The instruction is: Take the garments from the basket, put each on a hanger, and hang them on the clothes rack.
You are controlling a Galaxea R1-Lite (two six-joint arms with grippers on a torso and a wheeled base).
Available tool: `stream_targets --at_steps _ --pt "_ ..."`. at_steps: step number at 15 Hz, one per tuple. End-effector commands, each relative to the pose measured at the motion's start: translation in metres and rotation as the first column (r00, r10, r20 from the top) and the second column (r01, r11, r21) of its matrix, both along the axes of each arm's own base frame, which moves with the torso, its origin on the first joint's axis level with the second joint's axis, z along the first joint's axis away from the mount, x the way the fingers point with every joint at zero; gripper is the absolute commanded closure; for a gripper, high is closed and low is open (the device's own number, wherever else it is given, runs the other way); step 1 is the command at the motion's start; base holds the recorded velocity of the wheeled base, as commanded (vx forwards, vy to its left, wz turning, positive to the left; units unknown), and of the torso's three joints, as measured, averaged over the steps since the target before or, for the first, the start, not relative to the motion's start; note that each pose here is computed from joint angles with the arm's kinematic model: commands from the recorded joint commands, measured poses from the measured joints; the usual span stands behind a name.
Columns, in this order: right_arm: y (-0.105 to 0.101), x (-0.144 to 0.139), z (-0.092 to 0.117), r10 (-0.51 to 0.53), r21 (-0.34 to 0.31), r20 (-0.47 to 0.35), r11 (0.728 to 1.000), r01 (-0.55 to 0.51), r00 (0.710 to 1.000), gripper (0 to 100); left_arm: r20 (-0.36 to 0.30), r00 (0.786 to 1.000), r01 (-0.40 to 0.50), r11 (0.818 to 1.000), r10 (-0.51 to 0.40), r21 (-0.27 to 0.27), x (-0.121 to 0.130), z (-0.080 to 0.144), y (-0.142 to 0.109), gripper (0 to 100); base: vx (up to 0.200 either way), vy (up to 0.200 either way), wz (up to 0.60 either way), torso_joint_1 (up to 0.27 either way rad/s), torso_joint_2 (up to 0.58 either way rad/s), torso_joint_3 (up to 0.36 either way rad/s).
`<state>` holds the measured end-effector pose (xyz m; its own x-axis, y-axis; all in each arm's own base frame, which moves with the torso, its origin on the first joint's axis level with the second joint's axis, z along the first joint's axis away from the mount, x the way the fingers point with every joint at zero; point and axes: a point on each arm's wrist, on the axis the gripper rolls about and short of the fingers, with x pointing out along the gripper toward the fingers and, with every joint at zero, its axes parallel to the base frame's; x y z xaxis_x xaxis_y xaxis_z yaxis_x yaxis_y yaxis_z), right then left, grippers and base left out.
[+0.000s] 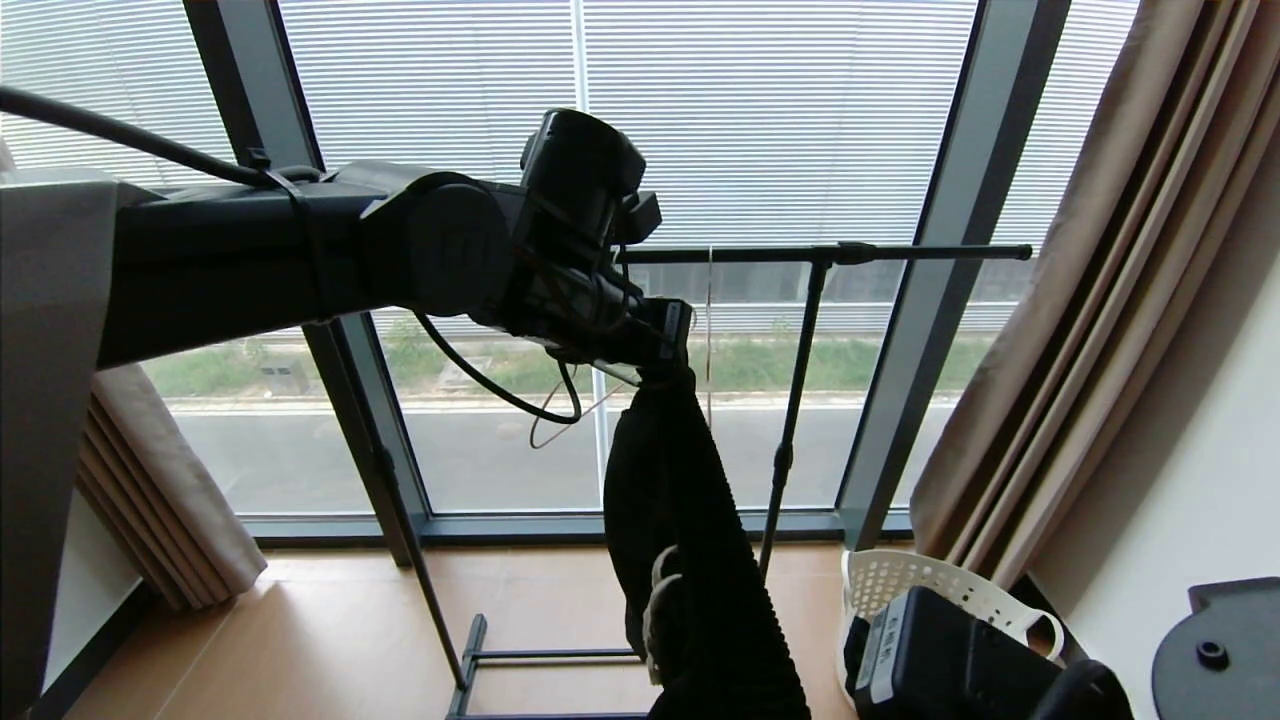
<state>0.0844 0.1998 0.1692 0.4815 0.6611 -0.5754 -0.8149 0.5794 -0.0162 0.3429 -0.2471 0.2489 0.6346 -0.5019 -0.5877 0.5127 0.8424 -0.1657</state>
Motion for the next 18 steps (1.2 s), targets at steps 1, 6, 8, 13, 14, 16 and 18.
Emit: stream_targets --at_steps 1,6,8,13,14,16,18 --pt "0.015 -0.001 -0.006 0.008 -0.001 -0.028 1.0 -0.008 1.0 100 -0.001 1.0 0.007 1.0 -0.007 0.0 -0.001 0.0 -0.002 100 0.0 0.0 0.0 0.0 0.0 0.0" --pt "0.004 -0.002 0.002 -0.048 0.106 -0.056 0.993 0.053 0.997 100 0.011 1.0 0.006 1.0 -0.006 -0.01 -0.005 0.007 0.001 100 0.0 0.0 0.0 0.0 0.0 0.0" --pt "-0.02 0.008 -0.006 -0.142 0.072 -0.059 0.987 0.146 0.988 100 0.032 0.999 0.014 1.0 -0.014 -0.016 -0.019 0.027 0.011 100 0.0 0.0 0.0 0.0 0.0 0.0" --pt "-0.059 0.058 -0.021 -0.413 -0.026 -0.032 0.911 0.412 0.91 100 -0.01 1.0 0.025 0.999 -0.025 0.044 -0.047 0.023 0.035 100 0.0 0.0 0.0 0.0 0.0 0.0" --pt "-0.067 0.078 -0.02 -0.484 -0.04 -0.005 0.875 0.483 0.875 100 -0.035 0.999 0.023 0.997 -0.021 0.068 -0.054 0.018 0.043 100 0.0 0.0 0.0 0.0 0.0 0.0" --pt "-0.069 0.099 -0.016 -0.551 -0.04 0.012 0.834 0.551 0.835 100 -0.052 0.999 0.02 0.997 -0.015 0.081 -0.064 0.014 0.052 100 0.0 0.0 0.0 0.0 0.0 0.0" --pt "-0.063 0.13 -0.011 -0.621 -0.038 0.051 0.782 0.623 0.782 100 -0.071 0.997 0.027 0.994 -0.02 0.101 -0.079 0.006 0.063 100 0.0 0.0 0.0 0.0 0.0 0.0"
